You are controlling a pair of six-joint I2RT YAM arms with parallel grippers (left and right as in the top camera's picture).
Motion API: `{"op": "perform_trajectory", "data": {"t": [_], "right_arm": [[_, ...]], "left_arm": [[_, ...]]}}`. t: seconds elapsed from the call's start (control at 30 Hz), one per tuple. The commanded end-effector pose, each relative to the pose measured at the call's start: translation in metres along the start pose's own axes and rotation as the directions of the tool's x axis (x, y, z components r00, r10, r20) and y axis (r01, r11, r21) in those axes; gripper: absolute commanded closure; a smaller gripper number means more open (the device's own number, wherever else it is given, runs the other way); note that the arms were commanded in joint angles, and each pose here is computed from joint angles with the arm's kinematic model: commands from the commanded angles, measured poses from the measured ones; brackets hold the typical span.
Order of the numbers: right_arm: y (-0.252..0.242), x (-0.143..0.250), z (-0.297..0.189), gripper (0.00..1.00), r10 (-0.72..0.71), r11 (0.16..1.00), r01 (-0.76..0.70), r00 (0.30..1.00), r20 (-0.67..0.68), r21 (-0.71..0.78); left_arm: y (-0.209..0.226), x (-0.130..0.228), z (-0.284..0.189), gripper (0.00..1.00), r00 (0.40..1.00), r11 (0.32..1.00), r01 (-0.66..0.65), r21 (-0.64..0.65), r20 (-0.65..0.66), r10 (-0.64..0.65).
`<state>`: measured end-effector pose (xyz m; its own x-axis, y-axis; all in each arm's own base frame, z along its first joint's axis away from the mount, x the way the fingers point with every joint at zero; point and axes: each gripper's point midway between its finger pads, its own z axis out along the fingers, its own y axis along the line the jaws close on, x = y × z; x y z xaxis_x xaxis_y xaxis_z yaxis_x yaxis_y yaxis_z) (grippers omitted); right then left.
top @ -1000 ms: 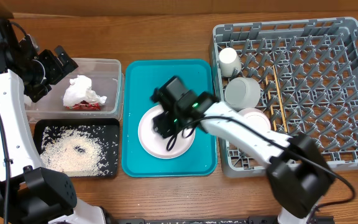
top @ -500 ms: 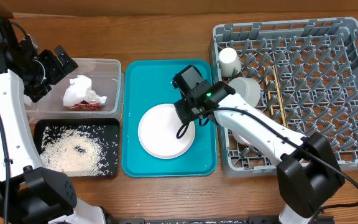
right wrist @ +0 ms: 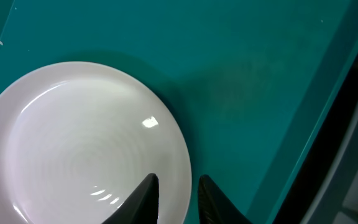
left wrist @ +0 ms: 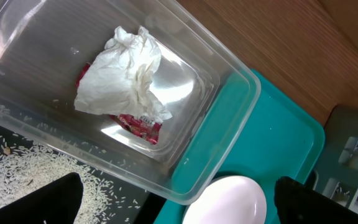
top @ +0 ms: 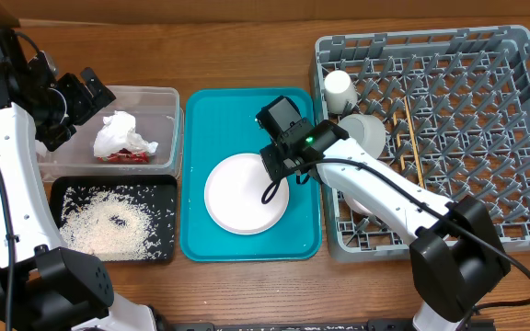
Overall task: Sort waste into correct bins and load items into the dishwasher
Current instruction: 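Grasp the large white plate's rim with the right gripper and tilt it up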
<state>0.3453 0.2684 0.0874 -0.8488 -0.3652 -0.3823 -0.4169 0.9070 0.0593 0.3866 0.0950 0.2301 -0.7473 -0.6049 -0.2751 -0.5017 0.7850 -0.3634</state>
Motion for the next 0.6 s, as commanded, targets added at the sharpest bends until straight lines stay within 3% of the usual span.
{"op": "perform_trajectory", "data": {"t": [0.0, 0.57], "right_arm": [[-0.002, -0.001, 0.003, 0.76, -0.006, 1.0, 0.006, 1.0, 0.015, 0.014], [-0.002, 0.005, 0.033, 0.71, -0.029, 1.0, 0.03, 0.996, 0.088, -0.002]], "left_arm": [[-0.004, -0.004, -0.009, 0.0, 1.0, 1.0, -0.002, 0.005, 0.029, 0.001], [-0.004, -0.004, -0.009, 0.0, 1.0, 1.0, -0.002, 0.005, 0.029, 0.001]]}}
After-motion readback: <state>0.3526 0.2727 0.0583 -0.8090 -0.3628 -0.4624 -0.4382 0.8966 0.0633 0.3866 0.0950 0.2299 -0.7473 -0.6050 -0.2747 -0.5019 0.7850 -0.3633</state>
